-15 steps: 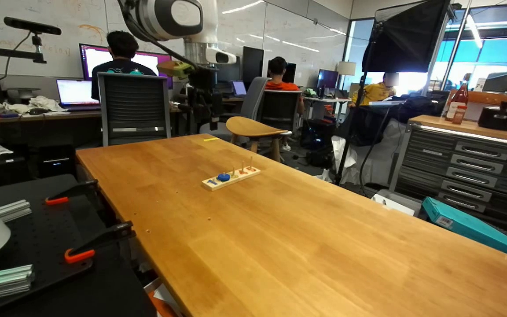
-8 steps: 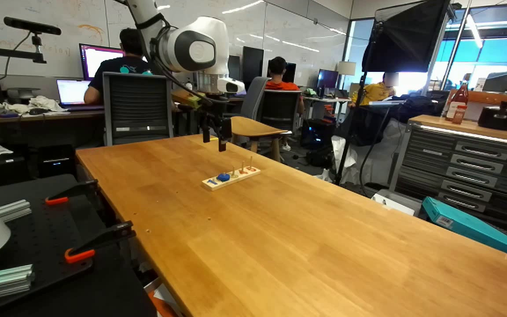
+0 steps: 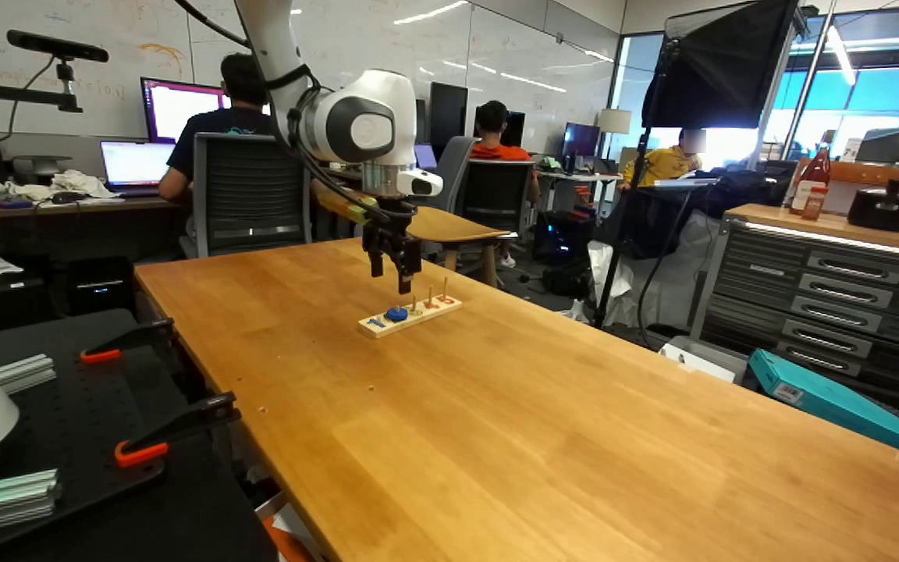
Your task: Pick up the blue lid from the wooden holder and put it on the table
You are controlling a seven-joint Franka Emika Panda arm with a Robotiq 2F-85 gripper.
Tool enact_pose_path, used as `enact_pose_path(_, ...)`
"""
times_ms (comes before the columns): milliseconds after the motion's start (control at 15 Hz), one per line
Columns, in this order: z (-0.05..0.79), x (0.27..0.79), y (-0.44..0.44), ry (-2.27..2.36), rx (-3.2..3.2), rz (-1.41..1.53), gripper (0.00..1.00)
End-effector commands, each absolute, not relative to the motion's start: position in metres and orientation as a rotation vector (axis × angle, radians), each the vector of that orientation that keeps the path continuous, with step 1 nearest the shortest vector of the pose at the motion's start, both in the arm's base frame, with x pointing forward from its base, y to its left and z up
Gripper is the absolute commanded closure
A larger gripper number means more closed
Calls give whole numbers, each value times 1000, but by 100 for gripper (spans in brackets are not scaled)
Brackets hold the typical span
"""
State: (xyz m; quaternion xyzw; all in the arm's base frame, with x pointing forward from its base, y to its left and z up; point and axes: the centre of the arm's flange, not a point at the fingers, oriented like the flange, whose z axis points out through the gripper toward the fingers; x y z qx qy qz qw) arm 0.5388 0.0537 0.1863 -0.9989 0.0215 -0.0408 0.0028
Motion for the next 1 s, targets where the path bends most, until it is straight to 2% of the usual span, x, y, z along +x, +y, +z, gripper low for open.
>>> enact_pose_path(0,167,552,53,68,-3156,-159,0)
enact_pose_path(667,139,553,49,70,-3166,-163,0)
enact_pose_path(733,138,554,50,65,-3164,-169,11)
enact_pose_path(800,137,556,51,66,-3159,-180,28)
enact_pose_path(933,137,558,52,66,-3154,-196,42)
